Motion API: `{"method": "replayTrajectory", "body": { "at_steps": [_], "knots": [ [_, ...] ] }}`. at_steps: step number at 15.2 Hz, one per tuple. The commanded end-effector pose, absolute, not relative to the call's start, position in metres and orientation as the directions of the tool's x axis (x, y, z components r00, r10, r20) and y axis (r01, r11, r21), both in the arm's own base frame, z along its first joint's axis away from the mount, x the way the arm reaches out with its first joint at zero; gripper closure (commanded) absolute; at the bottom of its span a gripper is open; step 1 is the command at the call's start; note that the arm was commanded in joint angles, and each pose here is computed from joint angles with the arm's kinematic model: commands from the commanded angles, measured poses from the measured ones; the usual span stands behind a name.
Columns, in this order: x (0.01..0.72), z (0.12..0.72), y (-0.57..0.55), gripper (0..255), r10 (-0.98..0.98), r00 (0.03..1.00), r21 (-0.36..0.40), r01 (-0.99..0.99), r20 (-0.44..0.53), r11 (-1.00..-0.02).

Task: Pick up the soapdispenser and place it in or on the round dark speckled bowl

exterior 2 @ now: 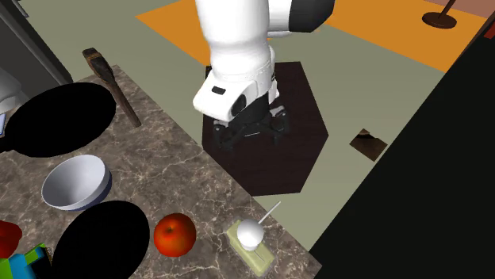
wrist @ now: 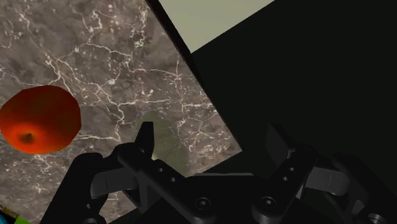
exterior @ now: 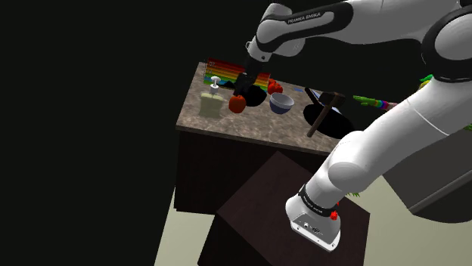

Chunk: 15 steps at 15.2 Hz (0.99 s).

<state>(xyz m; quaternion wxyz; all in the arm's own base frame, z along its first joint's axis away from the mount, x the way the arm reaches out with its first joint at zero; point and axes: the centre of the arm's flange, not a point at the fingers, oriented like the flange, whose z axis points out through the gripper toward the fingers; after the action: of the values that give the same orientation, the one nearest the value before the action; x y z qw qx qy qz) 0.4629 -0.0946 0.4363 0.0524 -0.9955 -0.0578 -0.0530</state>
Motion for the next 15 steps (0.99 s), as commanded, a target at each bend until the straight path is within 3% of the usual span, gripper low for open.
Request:
{"method": "replayTrajectory", "body": {
  "at_steps": [1,11,15],
  "knots": [
    [0.481,0.421,-0.106,0,0.121,0.985,-0.096,0.133,0.123,-0.986],
    [0.572,0.349,-0.152,0,0.173,0.970,-0.089,0.190,0.169,-0.978],
    [0.575,0.328,-0.149,0,0.173,0.970,-0.089,0.190,0.169,-0.978]
  ]
}}
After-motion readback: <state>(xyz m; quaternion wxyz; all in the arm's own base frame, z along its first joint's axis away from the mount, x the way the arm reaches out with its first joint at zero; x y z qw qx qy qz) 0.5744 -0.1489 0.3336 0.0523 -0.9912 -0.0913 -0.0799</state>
